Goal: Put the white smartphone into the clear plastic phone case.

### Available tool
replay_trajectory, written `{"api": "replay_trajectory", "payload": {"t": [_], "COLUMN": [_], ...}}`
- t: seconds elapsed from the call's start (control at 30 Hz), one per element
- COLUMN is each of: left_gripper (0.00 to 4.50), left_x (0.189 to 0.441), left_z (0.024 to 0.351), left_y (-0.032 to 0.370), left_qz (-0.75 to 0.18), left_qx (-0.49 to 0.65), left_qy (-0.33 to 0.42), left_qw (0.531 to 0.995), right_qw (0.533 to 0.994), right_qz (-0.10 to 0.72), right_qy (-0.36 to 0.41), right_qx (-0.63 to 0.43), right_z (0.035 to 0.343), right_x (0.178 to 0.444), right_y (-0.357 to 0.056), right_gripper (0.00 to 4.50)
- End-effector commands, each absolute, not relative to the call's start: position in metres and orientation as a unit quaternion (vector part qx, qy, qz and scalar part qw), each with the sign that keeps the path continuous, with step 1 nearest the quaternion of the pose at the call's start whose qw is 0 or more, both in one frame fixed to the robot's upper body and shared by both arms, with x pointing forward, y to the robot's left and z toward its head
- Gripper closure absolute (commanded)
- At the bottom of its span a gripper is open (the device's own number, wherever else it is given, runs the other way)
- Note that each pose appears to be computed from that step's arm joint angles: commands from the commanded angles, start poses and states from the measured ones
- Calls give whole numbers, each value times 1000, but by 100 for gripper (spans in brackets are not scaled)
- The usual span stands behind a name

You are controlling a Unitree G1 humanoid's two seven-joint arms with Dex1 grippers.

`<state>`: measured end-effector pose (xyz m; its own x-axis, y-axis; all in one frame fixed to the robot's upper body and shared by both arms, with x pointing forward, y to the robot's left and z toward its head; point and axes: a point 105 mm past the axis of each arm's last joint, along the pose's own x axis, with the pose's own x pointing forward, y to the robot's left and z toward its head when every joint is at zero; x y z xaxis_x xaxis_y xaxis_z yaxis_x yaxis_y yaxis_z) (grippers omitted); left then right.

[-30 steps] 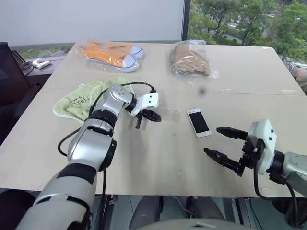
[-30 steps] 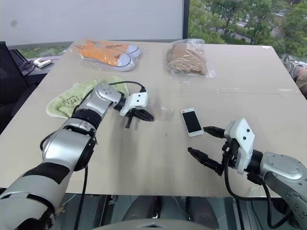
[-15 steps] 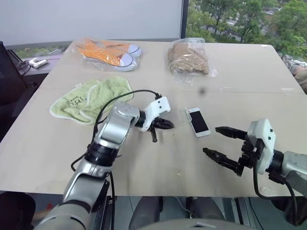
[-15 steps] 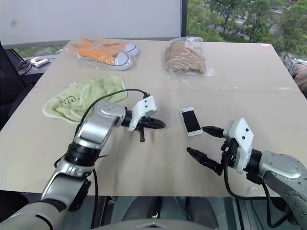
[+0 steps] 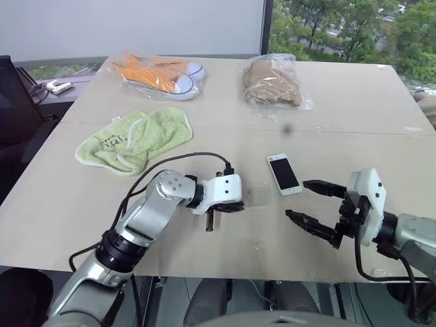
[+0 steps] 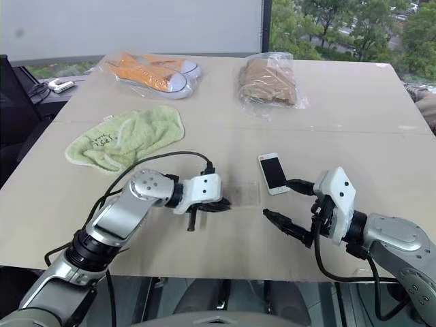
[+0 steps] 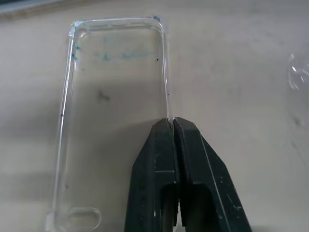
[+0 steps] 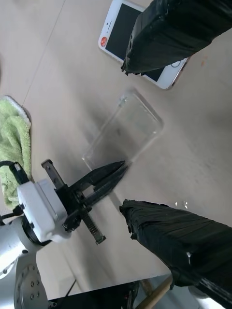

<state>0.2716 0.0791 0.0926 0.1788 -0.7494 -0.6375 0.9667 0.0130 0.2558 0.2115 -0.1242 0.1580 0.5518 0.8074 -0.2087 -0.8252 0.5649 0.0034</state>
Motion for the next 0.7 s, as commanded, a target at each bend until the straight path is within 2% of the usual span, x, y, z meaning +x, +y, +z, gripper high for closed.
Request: {"api": "replay_trajectory", "payload": {"t": [0.03,0.07,0.23,0.33,0.53,0.63,0.7], "left_gripper": [239,184,184,184,184,184,184], "left_x": [276,275,284,276,265,250,249], "left_z": [112,116,140,160,157,162,168], "left_y": [81,86,114,128,152,153,157], "left_qz": [-613,-617,-584,-583,-579,-610,-610], "left_qx": [325,316,329,303,316,275,257], "left_qy": [111,113,109,105,118,111,100], "left_qw": [712,712,734,747,742,735,743], "right_qw": [884,887,909,918,943,947,951], "right_qz": [454,447,394,377,300,270,253], "right_qy": [95,96,101,108,134,155,152], "right_qx": [-68,-69,-86,-66,-57,-81,-91], "right_z": [156,155,147,139,114,96,94], "right_x": [215,217,235,242,270,283,288], "right_y": [-127,-128,-133,-124,-117,-113,-112], "right_gripper": [0,0,0,0,0,0,0]}}
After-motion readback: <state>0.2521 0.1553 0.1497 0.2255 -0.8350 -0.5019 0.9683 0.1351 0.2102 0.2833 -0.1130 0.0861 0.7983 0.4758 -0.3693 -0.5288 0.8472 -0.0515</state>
